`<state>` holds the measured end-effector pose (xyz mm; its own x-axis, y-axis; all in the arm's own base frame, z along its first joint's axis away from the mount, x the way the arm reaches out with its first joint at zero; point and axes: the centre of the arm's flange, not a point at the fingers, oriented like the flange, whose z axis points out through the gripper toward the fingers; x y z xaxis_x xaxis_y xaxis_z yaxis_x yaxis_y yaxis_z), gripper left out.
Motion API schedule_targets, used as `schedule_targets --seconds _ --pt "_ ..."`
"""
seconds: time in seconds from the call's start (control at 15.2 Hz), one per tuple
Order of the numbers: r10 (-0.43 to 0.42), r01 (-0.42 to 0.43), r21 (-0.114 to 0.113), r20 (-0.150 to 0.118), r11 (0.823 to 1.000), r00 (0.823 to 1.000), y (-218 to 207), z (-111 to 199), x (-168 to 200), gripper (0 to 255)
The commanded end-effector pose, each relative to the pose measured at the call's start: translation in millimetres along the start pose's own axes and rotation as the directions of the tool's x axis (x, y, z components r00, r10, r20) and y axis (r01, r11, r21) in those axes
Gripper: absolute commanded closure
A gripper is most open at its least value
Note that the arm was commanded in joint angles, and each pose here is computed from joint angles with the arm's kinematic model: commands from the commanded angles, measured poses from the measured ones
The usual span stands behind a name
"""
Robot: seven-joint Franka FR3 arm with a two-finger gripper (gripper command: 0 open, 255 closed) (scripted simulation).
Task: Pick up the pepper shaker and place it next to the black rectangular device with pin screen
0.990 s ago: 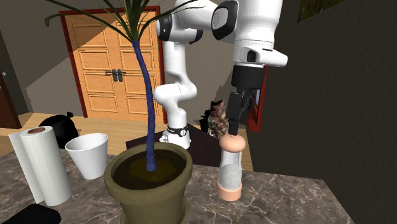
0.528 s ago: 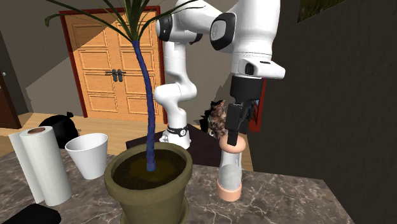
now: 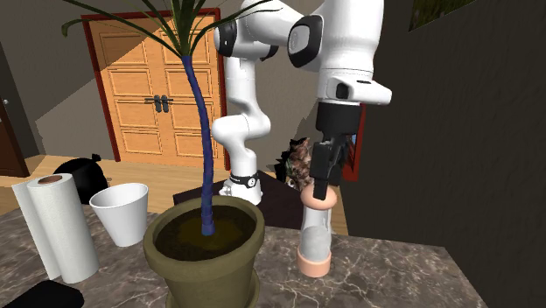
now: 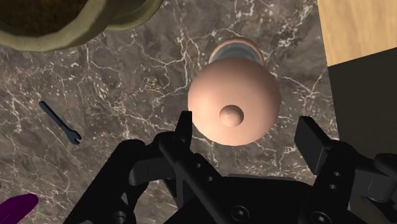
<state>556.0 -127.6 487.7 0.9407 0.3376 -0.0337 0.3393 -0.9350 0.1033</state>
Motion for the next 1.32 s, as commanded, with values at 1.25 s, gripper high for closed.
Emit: schedule_targets --seconds 1.25 --pt "-0.006 0.006 0.018 0.023 1.0 1.0 1.4 -40.1 -0.4 255"
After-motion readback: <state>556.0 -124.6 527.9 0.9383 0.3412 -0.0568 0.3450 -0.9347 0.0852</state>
